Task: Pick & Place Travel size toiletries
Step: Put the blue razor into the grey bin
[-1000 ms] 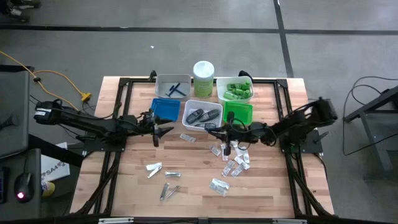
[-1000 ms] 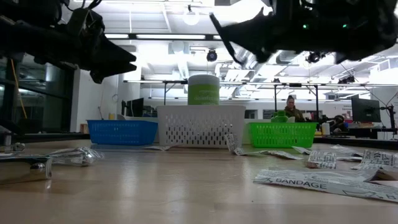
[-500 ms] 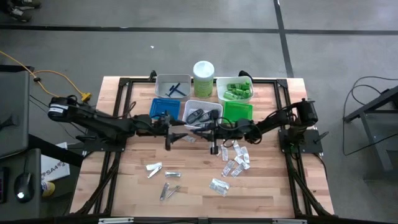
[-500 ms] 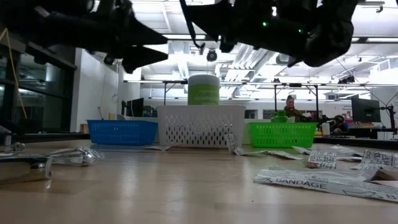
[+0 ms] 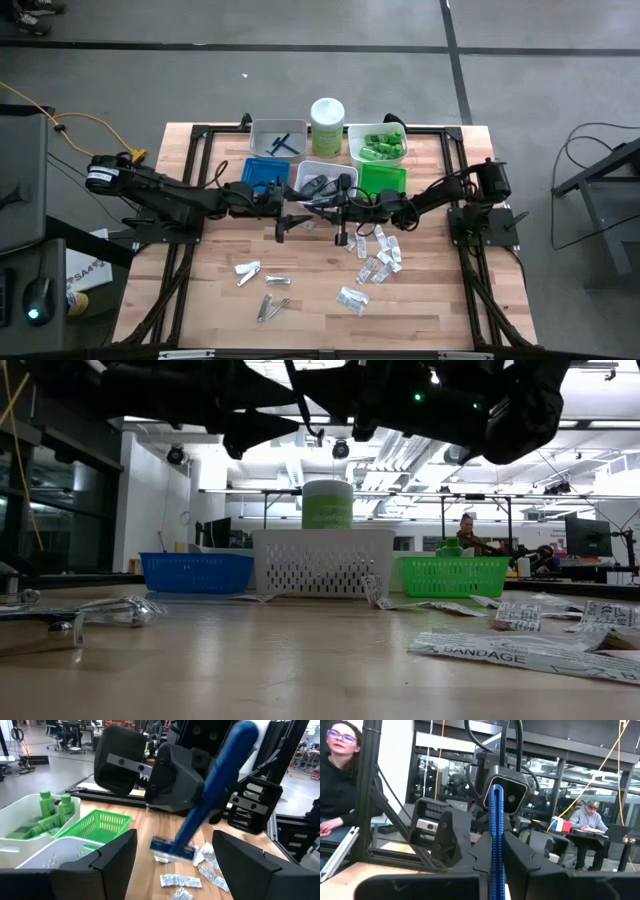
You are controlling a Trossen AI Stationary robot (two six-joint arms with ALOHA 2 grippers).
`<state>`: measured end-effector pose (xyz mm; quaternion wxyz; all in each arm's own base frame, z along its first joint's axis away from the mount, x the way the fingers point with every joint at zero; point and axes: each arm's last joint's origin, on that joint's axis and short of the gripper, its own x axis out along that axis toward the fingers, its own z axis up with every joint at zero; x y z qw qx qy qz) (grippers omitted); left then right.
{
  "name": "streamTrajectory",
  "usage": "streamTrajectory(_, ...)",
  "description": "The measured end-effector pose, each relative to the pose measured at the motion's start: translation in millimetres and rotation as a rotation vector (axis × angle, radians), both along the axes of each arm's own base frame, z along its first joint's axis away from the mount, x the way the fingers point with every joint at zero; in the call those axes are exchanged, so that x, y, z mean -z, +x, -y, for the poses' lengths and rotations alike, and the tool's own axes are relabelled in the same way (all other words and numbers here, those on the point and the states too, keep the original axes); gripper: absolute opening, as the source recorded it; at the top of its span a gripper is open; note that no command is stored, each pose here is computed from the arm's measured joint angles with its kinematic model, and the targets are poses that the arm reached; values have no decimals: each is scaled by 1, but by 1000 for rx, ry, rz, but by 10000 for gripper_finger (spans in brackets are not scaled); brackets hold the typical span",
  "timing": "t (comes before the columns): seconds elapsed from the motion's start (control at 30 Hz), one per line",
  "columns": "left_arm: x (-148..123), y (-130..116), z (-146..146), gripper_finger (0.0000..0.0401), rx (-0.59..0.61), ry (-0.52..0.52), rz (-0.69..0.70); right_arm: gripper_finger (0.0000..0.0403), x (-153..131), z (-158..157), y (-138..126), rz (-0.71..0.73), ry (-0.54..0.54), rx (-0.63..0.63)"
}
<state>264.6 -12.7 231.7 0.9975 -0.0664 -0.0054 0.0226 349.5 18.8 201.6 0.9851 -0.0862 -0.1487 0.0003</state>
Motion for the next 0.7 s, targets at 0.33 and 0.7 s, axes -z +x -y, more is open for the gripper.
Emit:
streamTrajectory(0.33, -13, 6, 0, 259, 3, 22, 39, 19, -13, 1, 11, 22, -10, -26)
streamTrajectory(0.7, -12, 6, 0, 157, 2, 22, 18, 19, -13, 1, 11, 19, -10, -23)
